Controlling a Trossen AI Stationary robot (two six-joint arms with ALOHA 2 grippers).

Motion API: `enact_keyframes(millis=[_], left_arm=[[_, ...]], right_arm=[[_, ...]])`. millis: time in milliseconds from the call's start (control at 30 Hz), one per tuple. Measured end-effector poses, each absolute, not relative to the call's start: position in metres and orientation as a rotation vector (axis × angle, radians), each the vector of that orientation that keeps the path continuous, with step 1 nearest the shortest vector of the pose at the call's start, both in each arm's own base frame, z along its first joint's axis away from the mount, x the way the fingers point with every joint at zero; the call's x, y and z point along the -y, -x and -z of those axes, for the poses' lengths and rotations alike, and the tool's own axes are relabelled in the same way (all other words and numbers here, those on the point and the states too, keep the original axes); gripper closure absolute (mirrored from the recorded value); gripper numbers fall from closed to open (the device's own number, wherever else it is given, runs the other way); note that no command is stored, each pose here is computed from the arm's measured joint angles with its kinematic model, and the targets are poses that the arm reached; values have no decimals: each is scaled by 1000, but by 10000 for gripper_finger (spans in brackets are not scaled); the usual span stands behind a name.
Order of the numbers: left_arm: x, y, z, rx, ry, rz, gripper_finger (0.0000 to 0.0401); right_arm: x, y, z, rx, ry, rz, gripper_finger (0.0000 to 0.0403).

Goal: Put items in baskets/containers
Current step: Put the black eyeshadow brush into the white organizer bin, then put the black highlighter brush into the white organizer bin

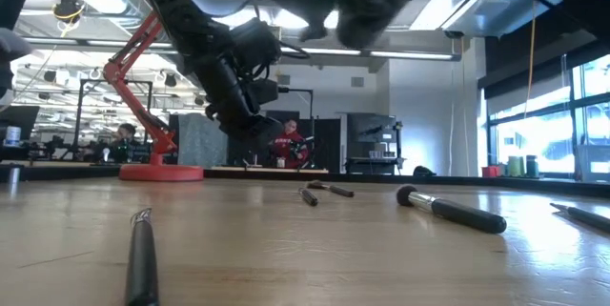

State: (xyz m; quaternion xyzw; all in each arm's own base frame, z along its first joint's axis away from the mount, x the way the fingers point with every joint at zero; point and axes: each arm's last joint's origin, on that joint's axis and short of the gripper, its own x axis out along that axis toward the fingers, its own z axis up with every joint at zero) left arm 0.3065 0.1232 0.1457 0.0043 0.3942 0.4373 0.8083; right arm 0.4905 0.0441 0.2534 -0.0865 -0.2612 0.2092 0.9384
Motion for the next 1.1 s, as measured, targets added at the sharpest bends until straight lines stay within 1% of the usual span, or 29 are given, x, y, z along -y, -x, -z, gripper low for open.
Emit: enact_keyframes(millis=[100,267,433,600,700,933,1033,1100], left_arm=[[-119,-307,-145,-867,-35,-917,258],[-118,-305,-143,-902,-46,-912,258],[-120,-304,-143,-906,-48,-922,258],[-122,-302,-143,-911,-73,-955,258],[-123,-302,-144,-910,-78,-964,258],[-127,-301,-144,-915,-75,-969,258],[-126,-301,-143,-924,-64,-945,258],[-125,-300,-142,-932,-47,-925,258]], right_arm=[[-50,-511,-244,558,195,-429,400],[-54,-536,-216,537,135,-464,400],[-57,-549,-198,526,94,-493,400],[-59,-554,-186,433,85,-520,388],[-60,-557,-179,344,43,-529,365],[-59,-559,-177,285,-8,-538,276],[-54,-557,-189,269,-61,-570,251],[-49,-555,-204,231,-110,-598,245]])
